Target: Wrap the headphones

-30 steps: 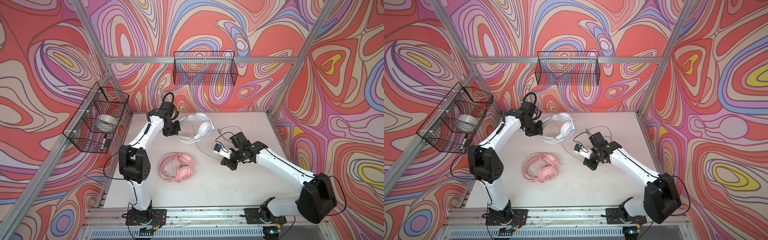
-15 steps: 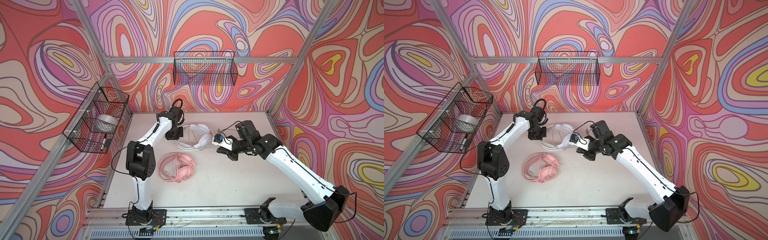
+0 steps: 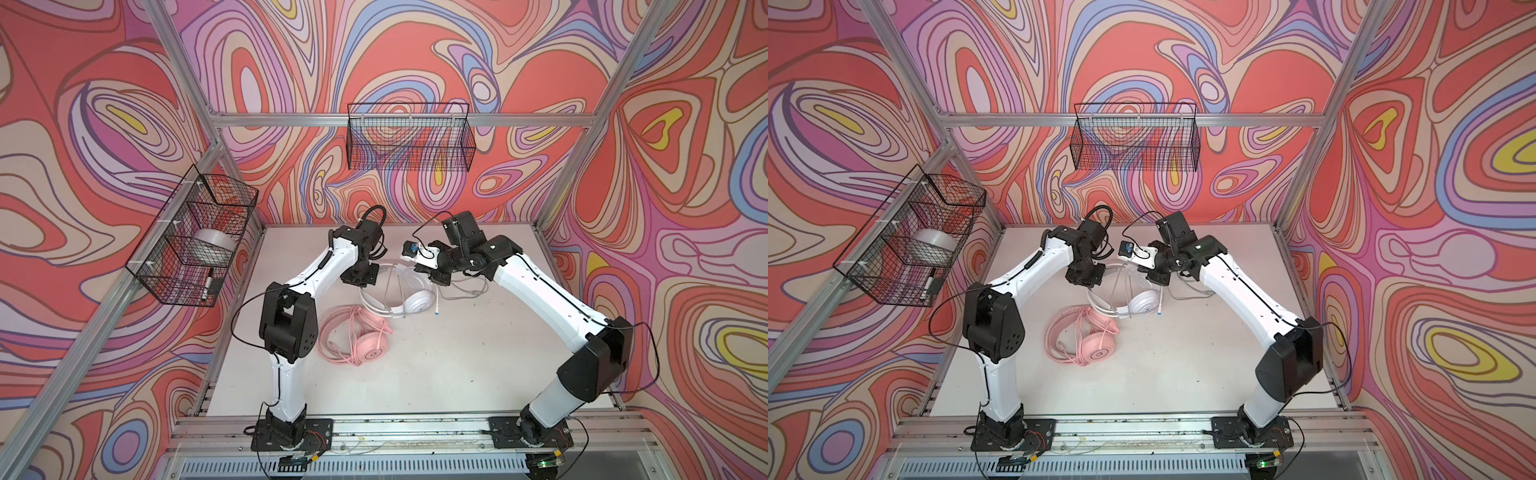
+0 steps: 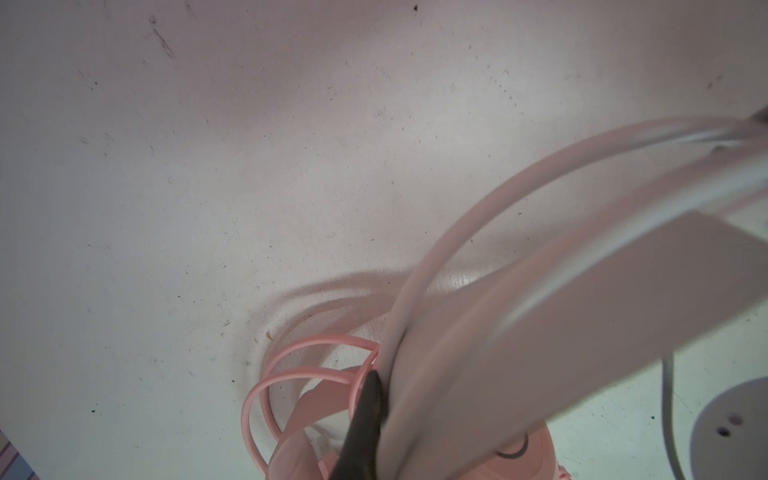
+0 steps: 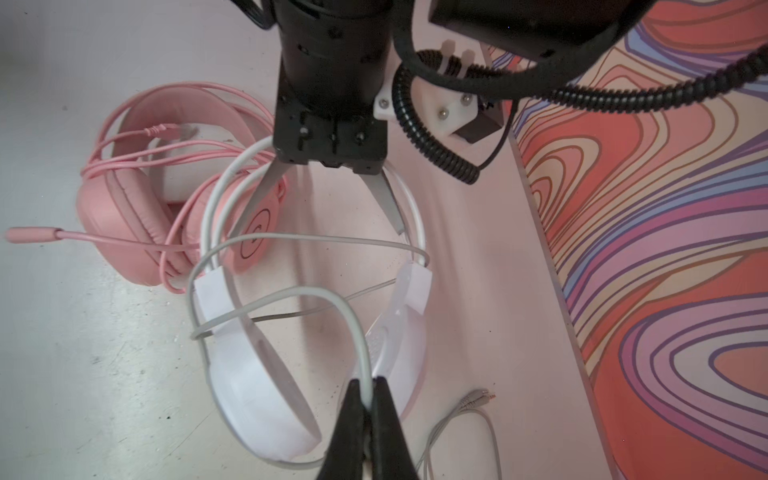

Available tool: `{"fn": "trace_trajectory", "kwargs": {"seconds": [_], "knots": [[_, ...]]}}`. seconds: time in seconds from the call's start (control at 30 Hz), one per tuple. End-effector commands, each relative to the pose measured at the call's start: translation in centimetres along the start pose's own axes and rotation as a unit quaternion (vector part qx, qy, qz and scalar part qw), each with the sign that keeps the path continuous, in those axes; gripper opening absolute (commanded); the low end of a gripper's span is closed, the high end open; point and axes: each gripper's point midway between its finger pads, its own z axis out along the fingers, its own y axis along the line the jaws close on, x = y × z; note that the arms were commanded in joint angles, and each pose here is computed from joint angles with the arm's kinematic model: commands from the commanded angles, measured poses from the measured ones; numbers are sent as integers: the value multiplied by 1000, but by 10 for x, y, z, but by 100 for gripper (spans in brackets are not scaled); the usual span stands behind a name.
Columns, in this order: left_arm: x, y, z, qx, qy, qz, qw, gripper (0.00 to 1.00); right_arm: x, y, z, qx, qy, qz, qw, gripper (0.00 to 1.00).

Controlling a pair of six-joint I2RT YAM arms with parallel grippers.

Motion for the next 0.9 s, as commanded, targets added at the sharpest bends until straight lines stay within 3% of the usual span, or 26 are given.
{"fn": "trace_trajectory", "kwargs": {"seconds": [0.0, 0.17, 0.6, 0.87], "knots": [[4, -6, -15, 7, -5, 43, 999, 0, 12, -31, 10, 35, 15, -8, 999, 0], [10, -12, -16, 13, -5, 72, 997, 0, 32, -45, 36, 25, 28, 3, 999, 0], [20, -24, -23, 53, -10, 105, 993, 0, 71, -76, 89, -14, 16, 105, 994, 0], [23, -30, -30, 76, -16, 124, 989, 0, 103, -75, 105, -59, -3, 201, 978, 20]]}}
